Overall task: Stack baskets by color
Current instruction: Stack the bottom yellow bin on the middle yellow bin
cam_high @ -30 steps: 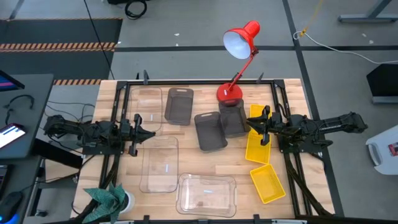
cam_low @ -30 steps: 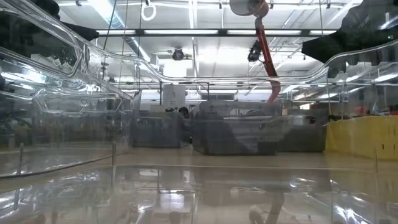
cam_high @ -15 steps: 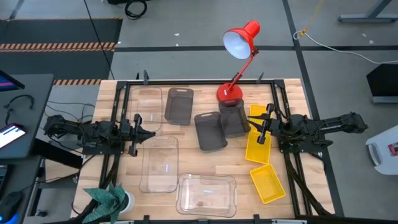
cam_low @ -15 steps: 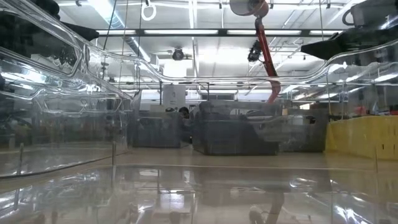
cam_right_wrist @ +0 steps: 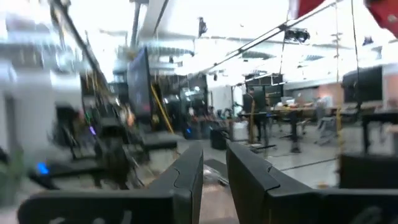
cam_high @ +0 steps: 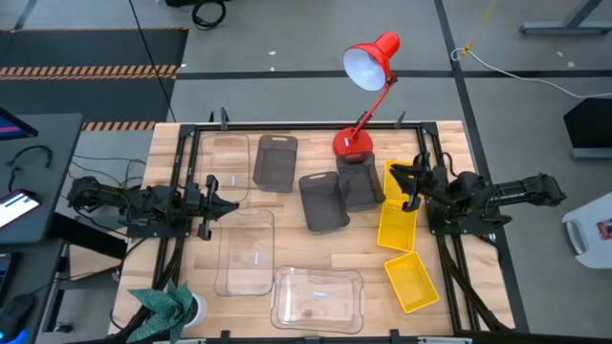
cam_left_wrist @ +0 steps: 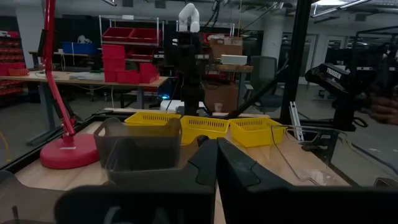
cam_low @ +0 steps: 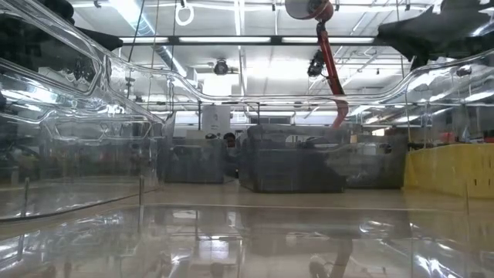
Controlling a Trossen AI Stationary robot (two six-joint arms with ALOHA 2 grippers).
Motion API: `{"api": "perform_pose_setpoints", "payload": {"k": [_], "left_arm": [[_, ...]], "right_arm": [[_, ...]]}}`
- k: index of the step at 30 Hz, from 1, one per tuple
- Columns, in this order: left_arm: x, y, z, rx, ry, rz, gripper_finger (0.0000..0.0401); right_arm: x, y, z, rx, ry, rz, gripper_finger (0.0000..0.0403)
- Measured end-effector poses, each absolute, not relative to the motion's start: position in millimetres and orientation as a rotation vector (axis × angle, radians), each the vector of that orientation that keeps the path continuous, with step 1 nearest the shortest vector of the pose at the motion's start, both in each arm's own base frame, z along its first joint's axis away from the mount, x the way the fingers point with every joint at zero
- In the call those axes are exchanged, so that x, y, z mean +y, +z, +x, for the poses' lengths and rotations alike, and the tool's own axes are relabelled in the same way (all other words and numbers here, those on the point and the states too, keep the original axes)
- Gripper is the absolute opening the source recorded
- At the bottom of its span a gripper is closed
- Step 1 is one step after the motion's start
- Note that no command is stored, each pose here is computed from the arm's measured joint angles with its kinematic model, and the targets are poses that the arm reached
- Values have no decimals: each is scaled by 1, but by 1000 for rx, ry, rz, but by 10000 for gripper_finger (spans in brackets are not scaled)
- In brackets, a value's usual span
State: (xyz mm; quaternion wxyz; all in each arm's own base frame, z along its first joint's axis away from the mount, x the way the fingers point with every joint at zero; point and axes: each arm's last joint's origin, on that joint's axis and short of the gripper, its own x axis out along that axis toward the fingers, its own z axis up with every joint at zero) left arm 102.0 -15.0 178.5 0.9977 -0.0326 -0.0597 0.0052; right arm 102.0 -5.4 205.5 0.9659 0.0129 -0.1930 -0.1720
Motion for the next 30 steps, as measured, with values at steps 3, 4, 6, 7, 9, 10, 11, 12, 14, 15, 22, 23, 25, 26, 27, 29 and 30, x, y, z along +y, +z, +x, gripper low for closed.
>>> {"api": "perform_pose_setpoints", "payload": {"k": [3, 4, 6, 7, 9, 10, 11, 12, 14, 15, 22, 23, 25, 26, 27, 29, 30], "left_arm": [[-15, 179, 102, -120, 10, -65, 9], [-15, 178, 102, -119, 11, -65, 9], [-15, 179, 102, -120, 11, -66, 9], [-15, 179, 102, -120, 11, -65, 9], [-15, 179, 102, -120, 11, -65, 9], [-15, 179, 102, -120, 11, -66, 9], [-15, 179, 102, -119, 11, -65, 9], [-15, 179, 102, -120, 11, -65, 9], [-15, 179, 102, -119, 10, -65, 9], [-15, 179, 102, -120, 11, -65, 9], [-15, 179, 102, -120, 11, -65, 9], [-15, 179, 102, -120, 11, -65, 9], [-15, 179, 102, -120, 10, -65, 9], [-15, 179, 102, -120, 10, -65, 9], [-15, 179, 102, -120, 10, -65, 9], [-15, 179, 102, -120, 10, -66, 9], [-15, 179, 102, -120, 10, -65, 9]], "right_arm": [[-5, 206, 102, -407, -297, 94, 77], [-4, 206, 102, -410, -279, 111, 77], [-3, 206, 103, -415, -240, 149, 77], [-3, 207, 103, -425, -229, 175, 77], [-4, 209, 101, -468, -224, 270, 77], [-4, 210, 101, -480, -220, 335, 77], [-4, 209, 101, -480, -214, 375, 77], [-4, 208, 102, -475, -207, 397, 77], [-3, 206, 104, -448, -181, 415, 77], [-2, 205, 106, -434, -166, 419, 77], [-2, 203, 115, -344, -180, 397, 77], [-2, 203, 117, -327, -182, 395, 77], [-2, 203, 120, -287, -190, 388, 77], [-2, 203, 121, -262, -195, 383, 77], [-1, 203, 123, -238, -199, 375, 77], [-1, 202, 125, -195, -209, 364, 77], [-1, 201, 126, -180, -212, 361, 77]]}}
